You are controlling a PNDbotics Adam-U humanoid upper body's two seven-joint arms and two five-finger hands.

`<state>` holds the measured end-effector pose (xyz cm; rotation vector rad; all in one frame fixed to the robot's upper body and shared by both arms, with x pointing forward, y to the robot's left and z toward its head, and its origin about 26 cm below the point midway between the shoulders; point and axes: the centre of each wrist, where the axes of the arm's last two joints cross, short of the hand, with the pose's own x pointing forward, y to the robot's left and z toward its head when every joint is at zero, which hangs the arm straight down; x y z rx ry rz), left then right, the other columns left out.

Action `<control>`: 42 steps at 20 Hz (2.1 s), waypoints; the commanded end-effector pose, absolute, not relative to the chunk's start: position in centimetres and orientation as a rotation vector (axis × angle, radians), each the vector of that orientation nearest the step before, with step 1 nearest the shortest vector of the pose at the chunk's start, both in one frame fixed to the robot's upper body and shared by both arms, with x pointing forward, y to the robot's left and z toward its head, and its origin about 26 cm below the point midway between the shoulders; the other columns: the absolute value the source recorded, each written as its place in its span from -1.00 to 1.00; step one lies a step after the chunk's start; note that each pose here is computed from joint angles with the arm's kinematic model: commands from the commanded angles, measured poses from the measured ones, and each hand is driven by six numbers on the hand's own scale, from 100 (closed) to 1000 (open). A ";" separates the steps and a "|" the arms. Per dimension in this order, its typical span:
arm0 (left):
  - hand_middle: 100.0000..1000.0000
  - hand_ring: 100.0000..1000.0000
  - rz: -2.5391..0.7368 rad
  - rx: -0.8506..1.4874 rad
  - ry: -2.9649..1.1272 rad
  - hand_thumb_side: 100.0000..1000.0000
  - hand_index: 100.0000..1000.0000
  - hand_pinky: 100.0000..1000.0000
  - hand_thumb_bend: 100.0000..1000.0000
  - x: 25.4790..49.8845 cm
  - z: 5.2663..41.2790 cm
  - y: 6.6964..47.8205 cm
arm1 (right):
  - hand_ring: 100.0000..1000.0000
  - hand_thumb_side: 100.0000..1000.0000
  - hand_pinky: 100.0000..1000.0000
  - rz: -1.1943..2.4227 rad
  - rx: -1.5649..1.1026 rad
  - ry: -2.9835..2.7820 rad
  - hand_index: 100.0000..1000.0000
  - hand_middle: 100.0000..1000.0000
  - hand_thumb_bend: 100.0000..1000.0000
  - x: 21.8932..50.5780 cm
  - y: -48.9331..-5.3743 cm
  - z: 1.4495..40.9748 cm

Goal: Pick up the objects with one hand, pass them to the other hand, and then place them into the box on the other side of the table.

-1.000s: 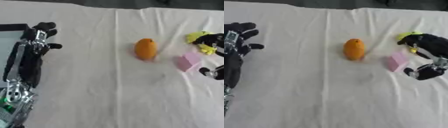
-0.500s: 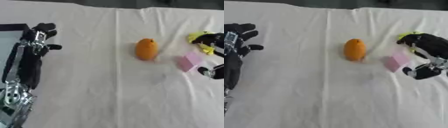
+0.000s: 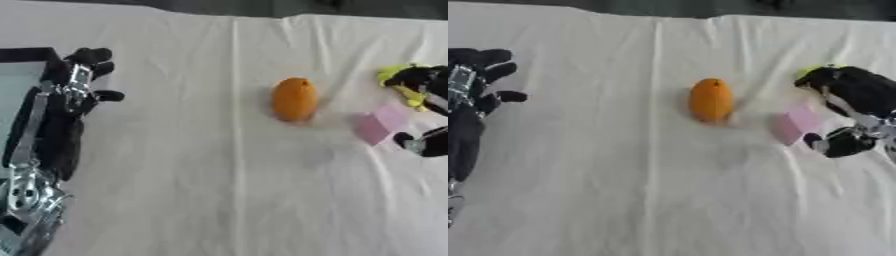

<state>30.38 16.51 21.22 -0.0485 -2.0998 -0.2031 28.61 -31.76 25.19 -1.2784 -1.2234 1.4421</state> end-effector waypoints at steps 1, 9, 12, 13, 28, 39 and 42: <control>0.49 0.66 -0.214 -0.064 -2.127 0.36 0.45 0.20 -1.00 30.1 22.0 16.4 | 0.82 -1.00 1.00 1.452 -1.323 -1.215 0.82 0.81 -0.36 28.4 -31.7 25.9; 0.49 0.66 -0.229 -0.077 -2.132 0.36 0.44 0.20 -1.00 30.0 22.3 16.1 | 0.82 -1.00 1.00 1.430 -1.342 -1.187 0.82 0.81 -0.35 28.5 -31.6 25.6; 0.49 0.66 -0.234 -0.080 -2.133 0.36 0.44 0.20 -1.00 30.0 22.4 16.1 | 0.83 -1.00 1.00 1.425 -1.350 -1.176 0.82 0.81 -0.35 28.5 -31.5 25.4; 0.49 0.66 -0.236 -0.081 -2.133 0.36 0.44 0.20 -1.00 30.0 22.4 16.0 | 0.83 -1.00 1.00 1.425 -1.350 -1.173 0.82 0.81 -0.35 28.5 -31.5 25.4; 0.49 0.66 -0.242 -0.085 -2.134 0.37 0.43 0.21 -1.00 29.9 22.5 15.9 | 0.83 -1.00 1.00 1.383 -1.405 -1.113 0.82 0.82 -0.34 28.4 -31.7 25.2; 0.48 0.66 -0.257 -0.098 -2.141 0.37 0.42 0.21 -1.00 29.8 22.8 15.6 | 0.82 -1.00 1.00 1.342 -1.431 -1.093 0.81 0.81 -0.34 28.4 -31.8 25.0; 0.48 0.66 -0.258 -0.102 -2.146 0.36 0.42 0.21 -1.00 29.8 22.9 15.6 | 0.82 -1.00 1.00 1.325 -1.437 -1.085 0.81 0.81 -0.34 28.4 -31.9 25.0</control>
